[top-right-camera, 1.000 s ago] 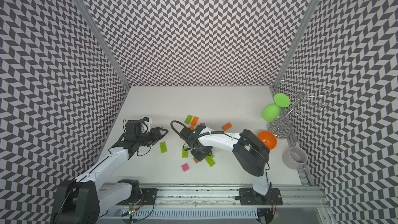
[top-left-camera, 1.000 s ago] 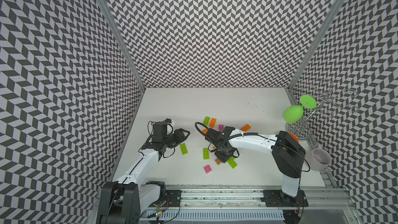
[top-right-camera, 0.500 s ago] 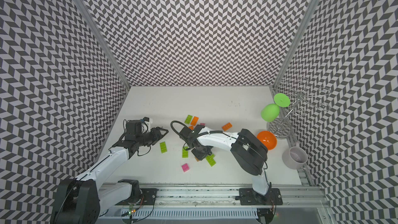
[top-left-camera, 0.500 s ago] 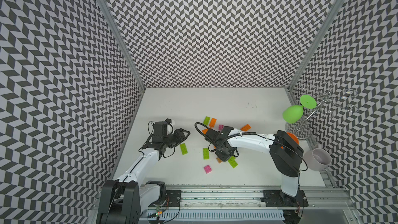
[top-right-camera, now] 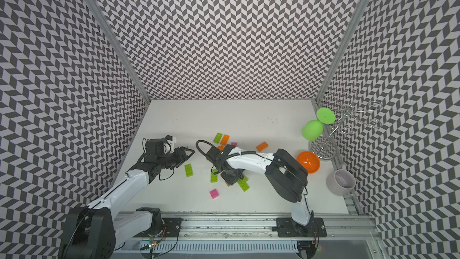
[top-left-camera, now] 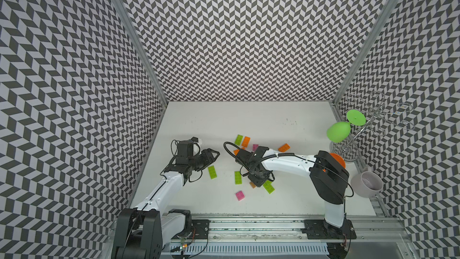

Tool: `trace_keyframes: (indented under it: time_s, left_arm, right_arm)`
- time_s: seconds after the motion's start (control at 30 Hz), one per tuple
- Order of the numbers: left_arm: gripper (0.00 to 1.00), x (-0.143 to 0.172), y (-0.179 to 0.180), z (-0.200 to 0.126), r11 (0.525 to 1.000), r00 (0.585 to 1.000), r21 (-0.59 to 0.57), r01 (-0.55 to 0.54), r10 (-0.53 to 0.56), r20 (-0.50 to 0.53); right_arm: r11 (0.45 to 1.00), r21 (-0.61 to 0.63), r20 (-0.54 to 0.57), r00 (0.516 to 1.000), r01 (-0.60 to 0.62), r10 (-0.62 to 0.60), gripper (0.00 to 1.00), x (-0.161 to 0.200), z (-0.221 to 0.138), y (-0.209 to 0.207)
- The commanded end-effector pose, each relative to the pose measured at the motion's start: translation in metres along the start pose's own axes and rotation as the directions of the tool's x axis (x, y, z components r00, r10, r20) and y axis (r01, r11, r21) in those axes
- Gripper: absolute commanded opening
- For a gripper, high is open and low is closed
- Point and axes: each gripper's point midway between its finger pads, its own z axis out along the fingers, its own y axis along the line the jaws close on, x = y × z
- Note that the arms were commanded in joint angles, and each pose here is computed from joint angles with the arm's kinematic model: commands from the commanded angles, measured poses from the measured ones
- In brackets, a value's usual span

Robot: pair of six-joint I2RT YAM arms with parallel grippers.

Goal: Assemble a small pinwheel with lego
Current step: Assemble the lego brick with the lego brick.

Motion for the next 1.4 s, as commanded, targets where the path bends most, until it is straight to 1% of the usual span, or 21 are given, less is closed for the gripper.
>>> trace_keyframes:
  time_s: [0.0, 0.2, 0.33, 0.5, 0.57, 0.8, 0.87, 0.93, 1.13, 1.37]
  left_arm:
    - [0.58, -0.014, -0.01, -0.003, 0.999, 0.998, 0.021, -0.043, 0.042, 0.041]
    - [0.58, -0.014, -0.012, -0.005, 0.999, 0.998, 0.024, -0.047, 0.046, 0.044]
    - [0.58, -0.014, -0.014, -0.006, 0.998, 0.998, 0.031, -0.048, 0.047, 0.046]
    - [0.58, -0.015, -0.013, -0.005, 0.998, 0.998, 0.026, -0.051, 0.049, 0.045]
    - [0.58, -0.015, -0.012, -0.004, 0.998, 0.998, 0.025, -0.049, 0.048, 0.041]
    - [0.58, -0.015, -0.012, -0.002, 0.999, 0.998, 0.025, -0.045, 0.044, 0.039]
    - [0.58, -0.016, -0.012, -0.002, 0.999, 0.998, 0.027, -0.047, 0.046, 0.039]
    - [0.58, -0.016, -0.012, -0.002, 0.999, 0.998, 0.027, -0.047, 0.046, 0.038]
    - [0.58, -0.017, -0.013, 0.0, 0.998, 0.998, 0.032, -0.047, 0.046, 0.034]
    - [0.58, -0.018, -0.013, 0.002, 0.998, 0.998, 0.033, -0.051, 0.05, 0.029]
  right_arm:
    - [1.0, 0.008, 0.032, 0.999, 0.028, -0.028, 0.1, -0.012, 0.018, 0.004]
    - [0.999, 0.001, 0.057, 0.997, 0.05, -0.05, 0.09, -0.016, 0.021, 0.006]
    - [0.999, -0.012, 0.059, 0.998, 0.034, -0.033, 0.09, -0.018, 0.025, 0.001]
    - [0.991, -0.103, 0.049, 0.995, -0.083, 0.089, 0.08, -0.017, 0.03, -0.01]
    - [0.984, -0.116, 0.033, 0.99, -0.135, 0.139, 0.08, -0.015, 0.033, -0.016]
    - [0.94, -0.181, -0.023, 0.957, -0.29, 0.291, 0.09, -0.008, 0.043, -0.026]
    - [0.929, -0.197, -0.036, 0.949, -0.313, 0.312, 0.09, -0.008, 0.044, -0.027]
    - [0.934, -0.179, -0.039, 0.951, -0.308, 0.306, 0.09, -0.007, 0.045, -0.031]
    - [0.966, -0.071, -0.092, 0.966, -0.25, 0.244, 0.08, 0.008, 0.057, -0.044]
    - [0.983, -0.03, -0.192, 0.966, -0.183, 0.174, 0.08, 0.037, 0.081, -0.035]
